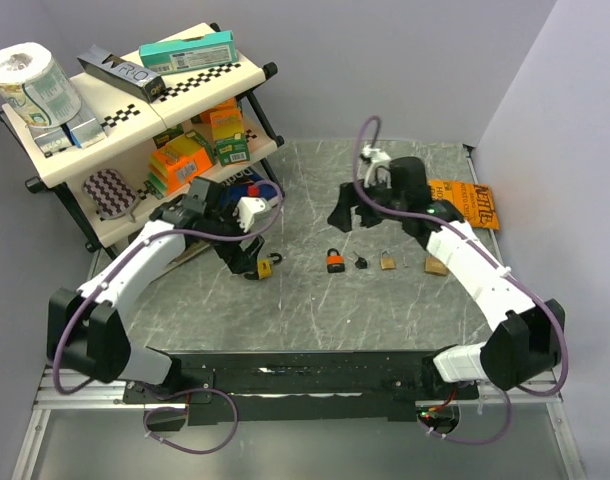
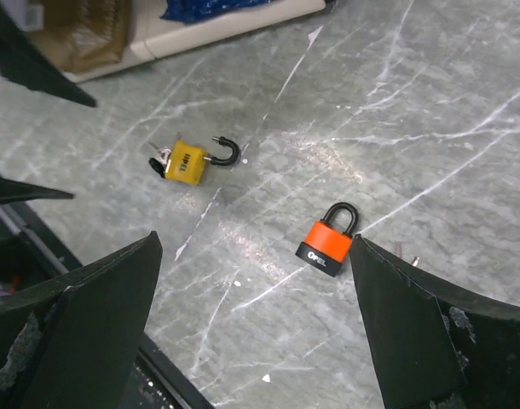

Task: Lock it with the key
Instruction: Pick up the lock from the center of the board.

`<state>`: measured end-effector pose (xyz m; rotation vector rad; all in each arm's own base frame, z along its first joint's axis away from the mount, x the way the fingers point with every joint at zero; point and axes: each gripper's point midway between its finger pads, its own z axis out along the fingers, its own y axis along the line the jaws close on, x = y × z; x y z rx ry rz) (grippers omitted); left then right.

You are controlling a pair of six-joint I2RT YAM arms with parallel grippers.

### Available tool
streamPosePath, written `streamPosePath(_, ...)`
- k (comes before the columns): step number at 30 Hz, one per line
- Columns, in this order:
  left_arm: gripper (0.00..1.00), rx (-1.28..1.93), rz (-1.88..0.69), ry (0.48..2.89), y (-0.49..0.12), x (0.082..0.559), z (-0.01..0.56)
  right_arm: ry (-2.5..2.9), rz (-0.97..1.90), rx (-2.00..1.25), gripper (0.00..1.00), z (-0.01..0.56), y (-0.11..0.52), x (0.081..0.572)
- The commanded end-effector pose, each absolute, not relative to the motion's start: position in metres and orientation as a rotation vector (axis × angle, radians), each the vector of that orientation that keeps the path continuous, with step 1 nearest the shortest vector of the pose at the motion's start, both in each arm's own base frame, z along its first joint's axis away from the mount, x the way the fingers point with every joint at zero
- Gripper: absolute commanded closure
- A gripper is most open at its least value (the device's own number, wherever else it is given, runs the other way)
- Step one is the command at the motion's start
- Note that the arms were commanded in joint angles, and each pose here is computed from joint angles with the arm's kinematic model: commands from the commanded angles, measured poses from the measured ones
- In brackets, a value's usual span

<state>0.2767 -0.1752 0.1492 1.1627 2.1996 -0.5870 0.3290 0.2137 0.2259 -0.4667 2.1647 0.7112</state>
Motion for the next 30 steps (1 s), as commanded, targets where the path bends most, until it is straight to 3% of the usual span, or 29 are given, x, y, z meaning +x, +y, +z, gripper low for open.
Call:
streamPosePath(1,0.02,1.395,-0.453,2.141,-0.18,0.292,0.143,2.11,0.9,-0.476,0.0,0.238,0.202,0.324)
streamPosePath(6,0.02,1.466,-0.381,2.146,-0.198,0.306,0.117,2.145,1.038,-0.471,0.0,0.236,0.197,0.316)
streamPosePath(16,0.06,1.605,-0.271,2.182,-0.216,0.322,0.066,2.179,0.98,-0.442,0.0,0.225,0.187,0.31)
streamPosePath(25,0.16,1.604,-0.243,2.244,-0.216,0.328,0.038,2.188,1.082,-0.41,0.0,0.225,0.192,0.297)
streamPosePath(30,0.32,1.589,-0.248,2.291,-0.213,0.322,0.03,2.189,1.082,-0.398,0.0,0.226,0.192,0.3)
